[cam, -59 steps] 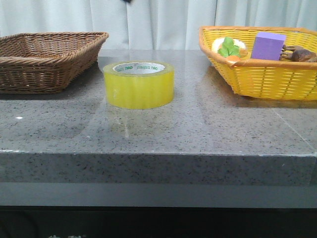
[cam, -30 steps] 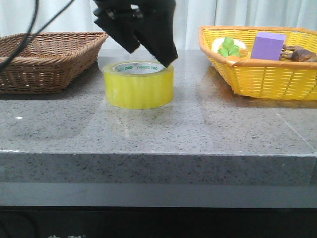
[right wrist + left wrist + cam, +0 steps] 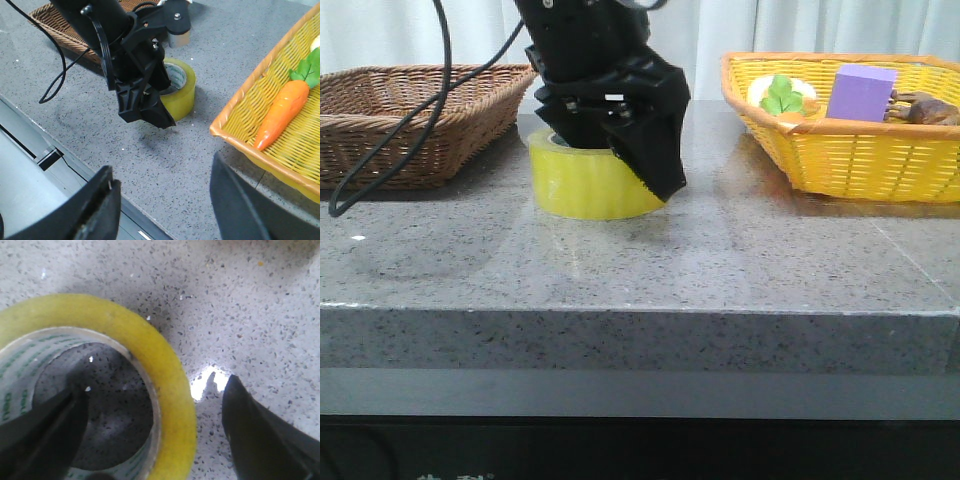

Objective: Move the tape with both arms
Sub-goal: 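Grip the tape roll rim with the left gripper and lift it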

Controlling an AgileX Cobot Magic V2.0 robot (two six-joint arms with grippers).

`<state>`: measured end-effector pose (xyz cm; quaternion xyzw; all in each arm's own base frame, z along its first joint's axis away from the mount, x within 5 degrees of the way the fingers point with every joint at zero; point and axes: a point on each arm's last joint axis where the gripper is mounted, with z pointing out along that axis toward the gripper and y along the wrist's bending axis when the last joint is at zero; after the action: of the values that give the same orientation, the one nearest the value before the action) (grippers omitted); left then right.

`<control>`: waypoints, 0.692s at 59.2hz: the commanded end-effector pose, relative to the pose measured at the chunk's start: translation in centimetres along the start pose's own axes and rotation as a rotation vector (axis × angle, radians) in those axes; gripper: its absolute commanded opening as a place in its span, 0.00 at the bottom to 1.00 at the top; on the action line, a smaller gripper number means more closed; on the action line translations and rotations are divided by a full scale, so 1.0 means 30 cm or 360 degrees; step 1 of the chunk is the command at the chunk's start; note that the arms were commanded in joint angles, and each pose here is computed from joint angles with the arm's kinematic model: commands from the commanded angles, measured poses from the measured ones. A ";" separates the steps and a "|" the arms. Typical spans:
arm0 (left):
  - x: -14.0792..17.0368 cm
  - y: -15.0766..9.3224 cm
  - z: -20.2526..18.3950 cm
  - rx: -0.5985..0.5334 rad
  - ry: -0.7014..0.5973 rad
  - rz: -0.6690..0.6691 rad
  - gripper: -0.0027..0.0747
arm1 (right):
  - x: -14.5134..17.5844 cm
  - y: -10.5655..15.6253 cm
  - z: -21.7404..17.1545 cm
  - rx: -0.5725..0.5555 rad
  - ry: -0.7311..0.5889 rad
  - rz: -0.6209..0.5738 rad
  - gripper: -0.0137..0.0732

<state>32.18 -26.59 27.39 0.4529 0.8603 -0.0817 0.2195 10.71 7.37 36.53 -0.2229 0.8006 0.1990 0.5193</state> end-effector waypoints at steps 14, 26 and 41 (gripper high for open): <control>-0.044 -0.010 -0.080 -0.0022 -0.0168 0.0002 0.40 | -0.043 0.002 -0.018 0.0002 -0.0152 -0.0002 0.65; -0.043 -0.010 -0.080 -0.0021 -0.0166 0.0002 0.24 | -0.043 0.002 -0.018 0.0002 -0.0152 -0.0002 0.65; -0.068 -0.007 -0.125 -0.0023 -0.0189 0.0010 0.24 | -0.043 0.002 -0.018 0.0002 -0.0152 -0.0002 0.65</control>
<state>32.40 -26.84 27.11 0.4530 0.8624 -0.0835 0.2100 10.71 7.37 36.53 -0.2229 0.8006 0.1990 0.5193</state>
